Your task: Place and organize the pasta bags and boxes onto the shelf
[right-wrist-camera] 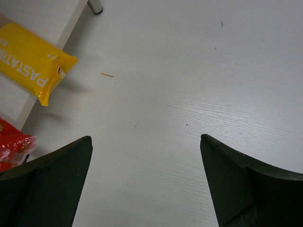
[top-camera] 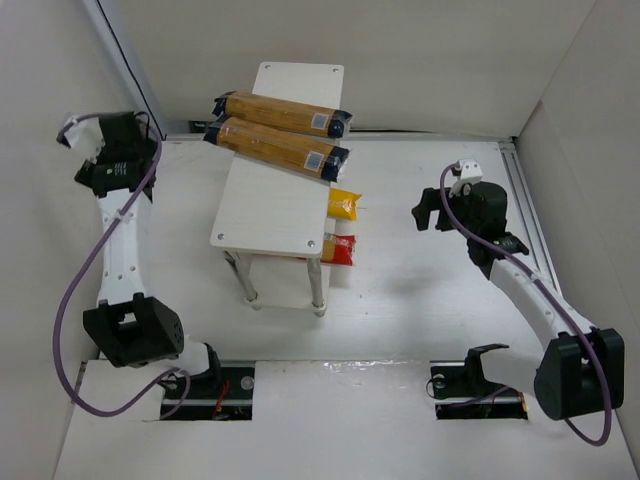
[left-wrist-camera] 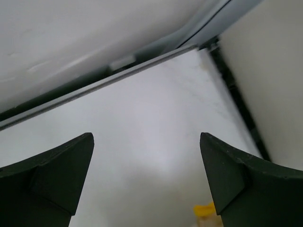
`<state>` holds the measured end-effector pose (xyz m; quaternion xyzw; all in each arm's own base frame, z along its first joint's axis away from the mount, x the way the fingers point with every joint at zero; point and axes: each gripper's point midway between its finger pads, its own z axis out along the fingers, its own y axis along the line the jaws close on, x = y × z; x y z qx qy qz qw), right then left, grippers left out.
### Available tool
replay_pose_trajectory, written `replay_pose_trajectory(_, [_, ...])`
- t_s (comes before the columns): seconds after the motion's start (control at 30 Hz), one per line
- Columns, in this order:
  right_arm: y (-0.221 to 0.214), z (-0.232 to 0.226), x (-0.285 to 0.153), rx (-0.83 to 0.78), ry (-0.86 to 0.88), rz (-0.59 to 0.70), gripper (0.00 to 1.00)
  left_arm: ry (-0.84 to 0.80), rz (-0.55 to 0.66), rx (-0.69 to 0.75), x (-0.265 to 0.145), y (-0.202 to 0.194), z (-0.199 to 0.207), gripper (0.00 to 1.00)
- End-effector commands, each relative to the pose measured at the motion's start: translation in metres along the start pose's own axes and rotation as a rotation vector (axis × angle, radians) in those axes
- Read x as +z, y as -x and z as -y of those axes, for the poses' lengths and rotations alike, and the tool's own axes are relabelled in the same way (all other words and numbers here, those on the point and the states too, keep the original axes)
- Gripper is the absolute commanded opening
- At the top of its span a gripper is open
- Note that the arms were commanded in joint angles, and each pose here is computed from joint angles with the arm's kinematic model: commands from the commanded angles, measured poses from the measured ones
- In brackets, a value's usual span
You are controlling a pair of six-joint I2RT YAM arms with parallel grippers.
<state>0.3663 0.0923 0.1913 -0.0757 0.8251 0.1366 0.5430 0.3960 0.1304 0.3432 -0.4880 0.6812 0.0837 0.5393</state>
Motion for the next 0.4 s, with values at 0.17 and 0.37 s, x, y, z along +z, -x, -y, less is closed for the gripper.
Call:
replay_pose_trajectory(0.17, [0.018,0.026,0.006,0.043,-0.107,0.021,1.0,-0.03,-0.214,-0.075,0.007,-0.08,-0.058,0.92])
replay_pose_trajectory(0.37, [0.023,0.031,0.004,0.054,-0.112,0.004,1.0,0.013,-0.225,-0.064,0.011,-0.098,-0.069,0.92])
